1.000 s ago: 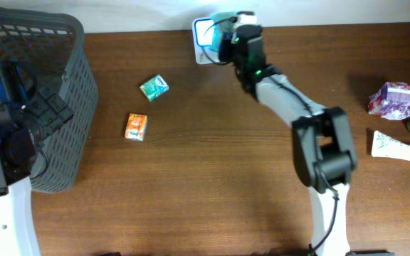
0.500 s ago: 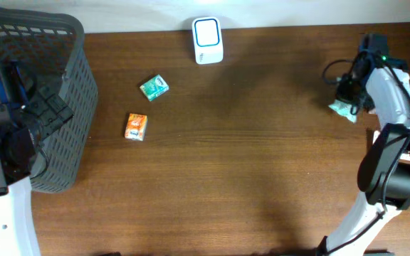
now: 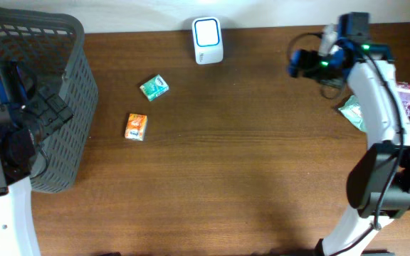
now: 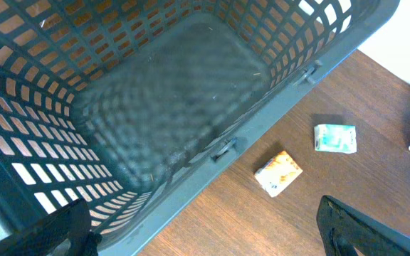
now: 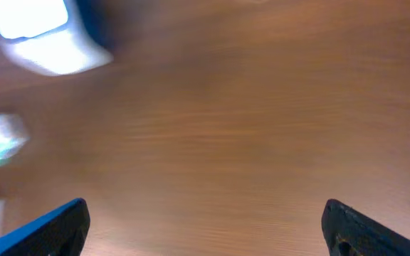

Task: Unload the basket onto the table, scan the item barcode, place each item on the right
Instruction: 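Carry the mint-green pack to the far right and release it, then move the right gripper to the orange box and grasp it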

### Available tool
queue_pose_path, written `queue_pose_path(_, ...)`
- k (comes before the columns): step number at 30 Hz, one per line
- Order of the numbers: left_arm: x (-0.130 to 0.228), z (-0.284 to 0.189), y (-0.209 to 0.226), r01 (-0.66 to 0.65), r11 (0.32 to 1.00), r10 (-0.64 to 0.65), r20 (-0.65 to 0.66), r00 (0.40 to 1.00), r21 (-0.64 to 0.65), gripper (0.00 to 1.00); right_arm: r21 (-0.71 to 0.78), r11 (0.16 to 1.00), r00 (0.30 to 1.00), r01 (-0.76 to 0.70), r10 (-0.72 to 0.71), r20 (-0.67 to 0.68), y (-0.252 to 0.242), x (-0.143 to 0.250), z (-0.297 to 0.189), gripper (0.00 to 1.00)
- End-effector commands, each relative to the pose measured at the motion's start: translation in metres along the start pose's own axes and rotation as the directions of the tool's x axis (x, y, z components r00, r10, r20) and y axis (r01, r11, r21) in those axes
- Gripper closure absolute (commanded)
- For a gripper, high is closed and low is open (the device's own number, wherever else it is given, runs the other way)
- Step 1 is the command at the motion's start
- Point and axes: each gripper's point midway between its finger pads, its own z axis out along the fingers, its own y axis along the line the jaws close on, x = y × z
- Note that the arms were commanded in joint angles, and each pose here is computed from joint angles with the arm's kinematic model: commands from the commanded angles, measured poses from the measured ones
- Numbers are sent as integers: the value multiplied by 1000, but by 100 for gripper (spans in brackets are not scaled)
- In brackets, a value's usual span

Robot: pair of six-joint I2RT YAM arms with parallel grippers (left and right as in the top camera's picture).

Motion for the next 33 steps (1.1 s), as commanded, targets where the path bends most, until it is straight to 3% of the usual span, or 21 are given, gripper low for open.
queue_pose_path(1,-1,-3,2,16,1000,-16,8,1000,0,1,-251,962,994,110,-114,1,96,9,9,1)
queue_pose_path(7,-1,-3,2,16,1000,-16,8,1000,0,1,-389,907,970,161,-218,-105,226,81,61,1)
queue_pose_path(13,-1,-3,2,16,1000,-16,8,1000,0,1,-405,911,959,-81,-40,-282,292,147,128,0)
queue_pose_path(16,-1,-3,2,16,1000,-16,8,1000,0,1,-414,895,946,-169,29,-323,315,167,149,17)
queue_pose_path(19,-1,-3,2,16,1000,-16,8,1000,0,1,-395,892,937,-219,79,-341,335,189,163,46)
queue_pose_path(20,-1,-3,2,16,1000,-16,8,1000,0,1,-368,902,937,-227,100,-335,335,195,168,51)
queue_pose_path(23,-1,-3,2,16,1000,-16,8,1000,0,1,-343,911,939,-229,113,-325,347,215,179,56)
queue_pose_path(31,-1,-3,2,16,1000,-16,8,1000,0,1,-278,916,931,-291,205,-301,343,232,209,50)
queue_pose_path(33,-1,-3,2,16,1000,-16,8,1000,0,1,-278,914,931,-294,207,-302,342,233,212,60)
